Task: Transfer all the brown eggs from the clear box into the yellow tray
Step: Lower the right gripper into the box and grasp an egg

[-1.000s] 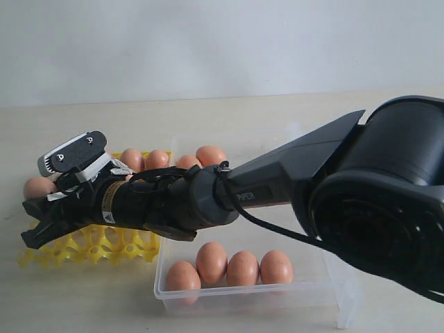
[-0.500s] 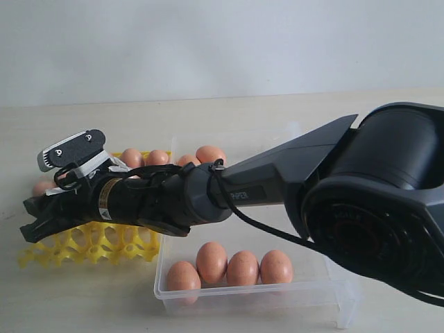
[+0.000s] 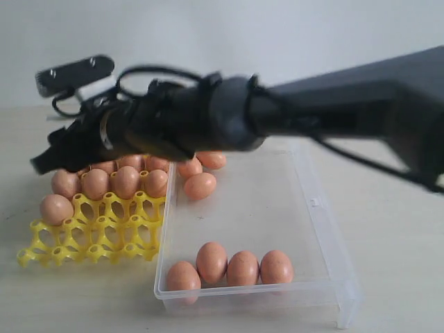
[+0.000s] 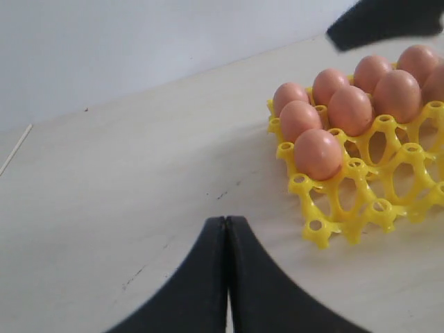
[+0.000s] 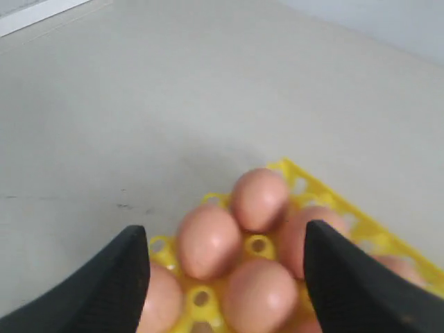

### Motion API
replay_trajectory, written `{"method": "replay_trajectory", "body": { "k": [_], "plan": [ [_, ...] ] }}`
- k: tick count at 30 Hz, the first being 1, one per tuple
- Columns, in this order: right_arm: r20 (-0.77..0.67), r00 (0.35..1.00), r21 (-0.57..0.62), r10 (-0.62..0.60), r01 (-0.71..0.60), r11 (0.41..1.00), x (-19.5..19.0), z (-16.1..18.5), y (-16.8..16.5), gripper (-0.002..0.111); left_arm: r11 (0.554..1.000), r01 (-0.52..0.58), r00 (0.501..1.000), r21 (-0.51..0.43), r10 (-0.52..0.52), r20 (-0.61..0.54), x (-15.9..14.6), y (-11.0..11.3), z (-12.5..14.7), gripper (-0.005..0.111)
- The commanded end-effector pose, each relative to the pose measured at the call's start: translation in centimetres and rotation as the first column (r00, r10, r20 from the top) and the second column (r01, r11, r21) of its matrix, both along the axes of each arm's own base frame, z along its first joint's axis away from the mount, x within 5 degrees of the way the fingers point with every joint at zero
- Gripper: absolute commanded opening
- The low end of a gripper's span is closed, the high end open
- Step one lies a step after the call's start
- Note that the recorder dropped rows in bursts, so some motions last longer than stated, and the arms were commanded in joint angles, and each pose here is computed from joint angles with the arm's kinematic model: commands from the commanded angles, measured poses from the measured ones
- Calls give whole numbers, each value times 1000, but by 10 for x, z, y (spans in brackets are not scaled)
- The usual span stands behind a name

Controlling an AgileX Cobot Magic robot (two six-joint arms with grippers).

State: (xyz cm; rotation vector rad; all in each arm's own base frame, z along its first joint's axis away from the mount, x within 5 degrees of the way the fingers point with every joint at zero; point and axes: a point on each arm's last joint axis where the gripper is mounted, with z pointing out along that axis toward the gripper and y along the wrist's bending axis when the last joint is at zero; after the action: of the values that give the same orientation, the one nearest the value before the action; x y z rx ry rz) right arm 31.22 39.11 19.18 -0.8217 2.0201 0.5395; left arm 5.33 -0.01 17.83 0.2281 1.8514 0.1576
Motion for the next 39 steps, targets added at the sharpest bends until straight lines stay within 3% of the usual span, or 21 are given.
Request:
{"method": "replay_trajectory", "body": {
  "k": [1, 5, 7, 9, 15, 24, 26, 27, 32, 35, 39],
  "plan": [
    [-105, 968, -300, -229, 188, 935, -14, 60, -54, 57, 1000, 1, 1000, -5, -1, 18, 0, 0, 2, 0],
    [-231, 889, -527, -396, 228, 819, -23, 68, -95, 57, 1000, 1, 1000, -5, -1, 18, 0, 0, 2, 0],
    [-336, 840, -567, -426, 181, 804, -26, 62, -104, 57, 1000, 1, 1000, -5, -1, 18, 0, 0, 2, 0],
    [-470, 768, -552, -436, 130, 824, -31, 42, -112, 57, 1000, 1, 1000, -5, -1, 18, 0, 0, 2, 0],
    [-591, 697, -417, -405, 166, 894, -40, -2, -107, 60, 1000, 1, 1000, -5, -1, 18, 0, 0, 2, 0],
    [-591, 625, -524, -510, 183, 832, -34, -51, -106, 61, 1000, 1, 1000, -5, -1, 18, 0, 0, 2, 0],
    [-601, 604, -538, -524, 180, 824, -35, -57, -106, 56, 1000, 1, 1000, -5, -1, 18, 0, 0, 2, 0],
    [-603, 598, -543, -528, 178, 821, -36, -60, -106, 45, 1000, 1, 1000, -5, -1, 18, 0, 0, 2, 0],
    [-598, 611, -534, -520, 181, 826, -35, -54, -106, 1, 1000, 1, 1000, -5, -1, 18, 0, 0, 2, 0],
    [-565, 659, -517, -497, 187, 835, -33, -40, -108, 0, 1000, 1, 1000, -5, -1, 18, 0, 0, 2, 0],
    [-412, 808, -458, -421, 216, 862, -23, -6, -112, 0, 1000, 1, 1000, -5, -1, 18, 0, 0, 2, 0]
  ]
}}
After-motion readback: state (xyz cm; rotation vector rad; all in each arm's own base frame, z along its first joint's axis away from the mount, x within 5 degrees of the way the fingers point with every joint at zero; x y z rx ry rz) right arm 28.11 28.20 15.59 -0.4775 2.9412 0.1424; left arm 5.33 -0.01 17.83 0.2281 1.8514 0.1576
